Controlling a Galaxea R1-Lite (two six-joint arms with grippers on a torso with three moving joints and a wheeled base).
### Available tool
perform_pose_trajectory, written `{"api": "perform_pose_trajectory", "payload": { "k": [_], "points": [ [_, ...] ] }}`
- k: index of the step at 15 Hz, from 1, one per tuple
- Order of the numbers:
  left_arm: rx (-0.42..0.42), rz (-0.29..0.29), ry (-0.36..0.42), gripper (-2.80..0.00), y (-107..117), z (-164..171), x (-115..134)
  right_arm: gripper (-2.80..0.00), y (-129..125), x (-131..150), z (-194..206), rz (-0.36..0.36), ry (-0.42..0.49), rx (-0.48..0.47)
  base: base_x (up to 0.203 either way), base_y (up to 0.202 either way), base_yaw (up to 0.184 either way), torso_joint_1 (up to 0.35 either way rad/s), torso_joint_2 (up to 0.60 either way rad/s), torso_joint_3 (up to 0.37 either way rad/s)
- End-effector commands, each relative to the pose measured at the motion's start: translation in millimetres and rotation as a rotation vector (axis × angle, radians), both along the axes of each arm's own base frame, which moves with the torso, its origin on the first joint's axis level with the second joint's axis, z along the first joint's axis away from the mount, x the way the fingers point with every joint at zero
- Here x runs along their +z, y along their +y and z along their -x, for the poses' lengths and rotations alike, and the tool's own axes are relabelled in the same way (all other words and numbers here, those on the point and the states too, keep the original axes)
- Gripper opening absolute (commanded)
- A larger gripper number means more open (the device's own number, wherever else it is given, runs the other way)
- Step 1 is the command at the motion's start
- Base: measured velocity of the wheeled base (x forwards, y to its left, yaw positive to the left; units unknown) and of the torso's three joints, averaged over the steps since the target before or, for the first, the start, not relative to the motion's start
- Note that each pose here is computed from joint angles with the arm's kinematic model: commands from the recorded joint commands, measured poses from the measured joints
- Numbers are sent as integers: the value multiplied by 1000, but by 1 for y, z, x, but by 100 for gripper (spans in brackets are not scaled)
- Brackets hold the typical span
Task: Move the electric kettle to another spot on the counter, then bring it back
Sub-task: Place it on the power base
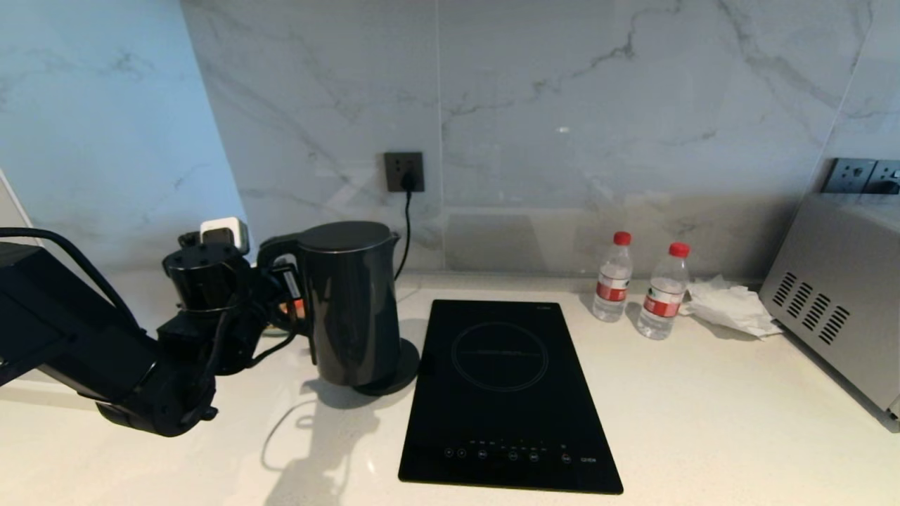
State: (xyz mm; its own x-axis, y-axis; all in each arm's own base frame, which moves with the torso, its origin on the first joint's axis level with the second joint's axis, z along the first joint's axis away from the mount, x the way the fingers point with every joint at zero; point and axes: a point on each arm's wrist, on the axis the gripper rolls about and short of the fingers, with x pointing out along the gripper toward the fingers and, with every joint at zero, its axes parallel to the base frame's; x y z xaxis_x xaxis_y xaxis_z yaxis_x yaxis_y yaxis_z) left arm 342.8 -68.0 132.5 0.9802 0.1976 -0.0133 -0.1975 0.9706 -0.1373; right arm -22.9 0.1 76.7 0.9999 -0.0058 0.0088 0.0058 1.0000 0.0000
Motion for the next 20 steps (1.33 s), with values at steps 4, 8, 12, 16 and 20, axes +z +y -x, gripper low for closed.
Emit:
{"api": "perform_pose_trajectory", "payload": {
  "k": [4, 8, 12, 16, 20],
  "points": [
    [-33, -4, 19, -280, -30, -6, -11, -280, 0, 0, 0, 0, 1, 0, 0, 0, 0, 0, 0, 0],
    [-2, -15, 43, -280, -45, -17, -29, -280, 0, 0, 0, 0, 1, 0, 0, 0, 0, 0, 0, 0],
    [4, -6, 17, -280, -53, -24, -25, -280, 0, 0, 0, 0, 0, 1, 0, 0, 0, 0, 0, 0],
    [10, -7, 18, -280, -53, -31, -30, -280, 0, -1, 0, 0, 2, 0, 0, 0, 0, 0, 0, 0],
    [13, 0, 20, -280, -55, -37, -36, -280, 0, 0, 0, 0, 0, 0, 0, 0, 0, 0, 0, 0]
  ]
}}
